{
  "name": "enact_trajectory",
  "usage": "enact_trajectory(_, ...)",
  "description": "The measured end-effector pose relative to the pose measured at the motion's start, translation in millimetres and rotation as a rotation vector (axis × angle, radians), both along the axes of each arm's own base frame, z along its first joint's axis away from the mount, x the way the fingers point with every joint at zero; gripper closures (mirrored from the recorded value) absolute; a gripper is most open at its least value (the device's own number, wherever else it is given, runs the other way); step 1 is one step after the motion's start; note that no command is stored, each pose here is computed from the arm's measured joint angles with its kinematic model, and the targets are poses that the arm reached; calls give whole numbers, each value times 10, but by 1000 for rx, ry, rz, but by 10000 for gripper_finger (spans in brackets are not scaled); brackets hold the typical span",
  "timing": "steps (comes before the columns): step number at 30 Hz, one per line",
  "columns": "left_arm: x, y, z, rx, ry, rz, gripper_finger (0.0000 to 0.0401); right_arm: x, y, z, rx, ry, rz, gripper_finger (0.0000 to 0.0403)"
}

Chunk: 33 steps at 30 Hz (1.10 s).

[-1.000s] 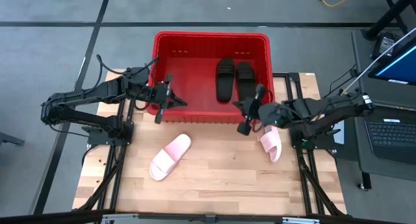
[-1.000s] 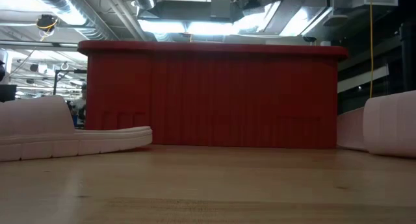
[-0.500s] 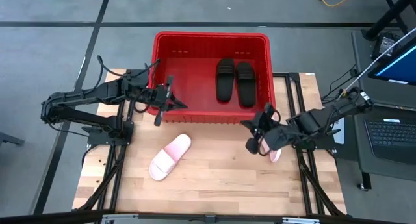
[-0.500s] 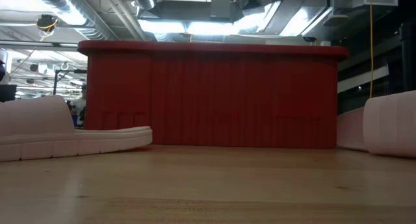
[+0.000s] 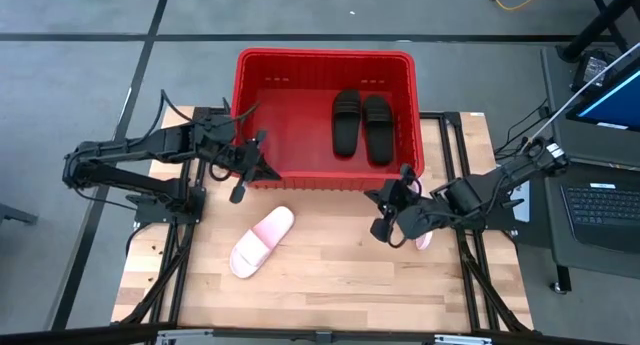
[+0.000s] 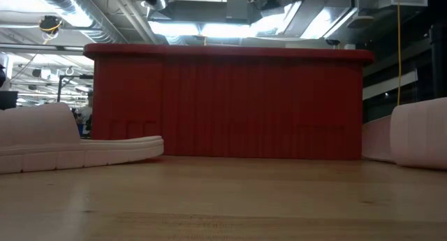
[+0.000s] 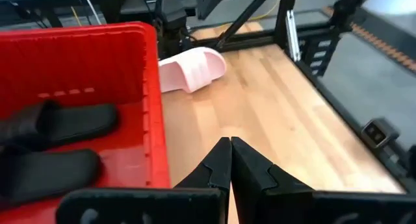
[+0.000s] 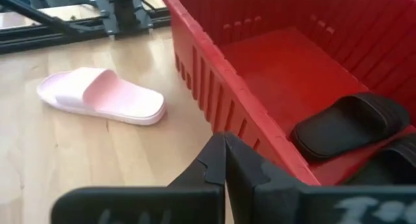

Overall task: Pick and place slides into bin
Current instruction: Put the left pink slipper into the red bin

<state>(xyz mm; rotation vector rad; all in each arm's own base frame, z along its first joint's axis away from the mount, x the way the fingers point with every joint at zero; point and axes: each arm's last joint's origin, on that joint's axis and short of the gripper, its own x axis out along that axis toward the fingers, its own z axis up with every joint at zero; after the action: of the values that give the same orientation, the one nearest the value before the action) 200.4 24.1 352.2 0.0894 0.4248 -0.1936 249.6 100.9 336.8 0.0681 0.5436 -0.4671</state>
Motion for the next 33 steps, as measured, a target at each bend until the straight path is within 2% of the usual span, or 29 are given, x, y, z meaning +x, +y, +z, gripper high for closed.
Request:
enact_trajectory(5, 16, -155, 12, -52, 0, -51, 400, 92, -54, -22, 4, -17, -31, 396)
enact_trajectory(8, 9, -279, -5, -62, 23, -105, 399, 129, -58, -24, -53, 3, 7, 396)
enact_trajectory(10, 7, -365, -9, -95, 40, -97, 399, 140, -69, -18, -96, 21, 33, 395)
enact_trajectory(17, -42, -722, -16, -139, 58, 117, 399, 149, -85, -14, -206, 77, 98, 394)
enact_trajectory(22, -133, -1015, -19, -258, 32, 287, 399, 144, -67, -17, -221, 94, 132, 394)
enact_trajectory(29, -148, -1533, -182, -404, 19, 424, 399, 97, 31, -35, -241, 131, 216, 394)
enact_trajectory(33, -103, -1847, -344, -465, 29, 447, 400, 82, 66, -35, -249, 133, 235, 394)
